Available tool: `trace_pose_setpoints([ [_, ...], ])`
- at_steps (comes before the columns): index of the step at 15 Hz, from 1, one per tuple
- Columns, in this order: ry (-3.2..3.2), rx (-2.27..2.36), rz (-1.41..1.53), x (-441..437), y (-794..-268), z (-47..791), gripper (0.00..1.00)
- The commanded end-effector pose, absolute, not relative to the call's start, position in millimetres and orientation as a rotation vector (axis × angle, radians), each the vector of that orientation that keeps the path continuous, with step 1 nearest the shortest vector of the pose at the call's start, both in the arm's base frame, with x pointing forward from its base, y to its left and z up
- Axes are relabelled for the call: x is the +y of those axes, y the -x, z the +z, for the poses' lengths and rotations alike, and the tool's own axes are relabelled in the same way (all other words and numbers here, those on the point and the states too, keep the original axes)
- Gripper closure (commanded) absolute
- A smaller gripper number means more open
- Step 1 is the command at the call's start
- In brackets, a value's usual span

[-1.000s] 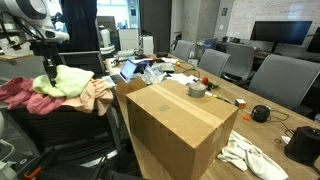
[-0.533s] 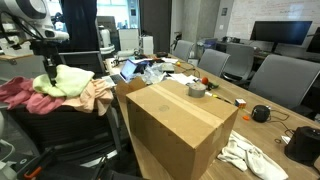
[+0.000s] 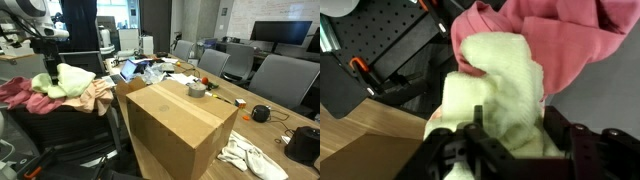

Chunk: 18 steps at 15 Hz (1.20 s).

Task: Get the three objects from the cardboard box then put them on the headrest of the grey chair

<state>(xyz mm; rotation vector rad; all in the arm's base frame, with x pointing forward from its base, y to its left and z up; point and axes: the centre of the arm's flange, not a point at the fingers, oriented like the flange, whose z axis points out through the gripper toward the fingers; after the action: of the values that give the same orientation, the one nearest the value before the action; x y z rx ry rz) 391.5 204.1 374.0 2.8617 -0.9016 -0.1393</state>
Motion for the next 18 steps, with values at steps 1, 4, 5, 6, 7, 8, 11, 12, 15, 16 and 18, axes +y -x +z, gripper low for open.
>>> trace_pose_setpoints([
  [1,-2.853,-0.939,-0.044,199,-387,393,0.03],
  [4,-2.847,-0.966,0.038,188,-387,415,0.0],
  [5,-2.842,-0.981,0.078,184,-387,424,0.0],
  [6,-2.844,-0.991,0.107,180,-386,433,0.0],
  [7,-2.846,-1.004,0.142,175,-385,444,0.0],
  [8,-2.846,-1.022,0.163,170,-385,453,0.0],
  [11,-2.855,-1.084,0.216,151,-382,477,0.0],
  [12,-2.856,-1.11,0.226,145,-380,484,0.0],
  [15,-2.84,-1.185,0.222,125,-375,499,0.0],
  [16,-2.819,-1.208,0.188,117,-373,500,0.0],
  [18,-2.771,-1.247,0.09,100,-366,499,0.0],
])
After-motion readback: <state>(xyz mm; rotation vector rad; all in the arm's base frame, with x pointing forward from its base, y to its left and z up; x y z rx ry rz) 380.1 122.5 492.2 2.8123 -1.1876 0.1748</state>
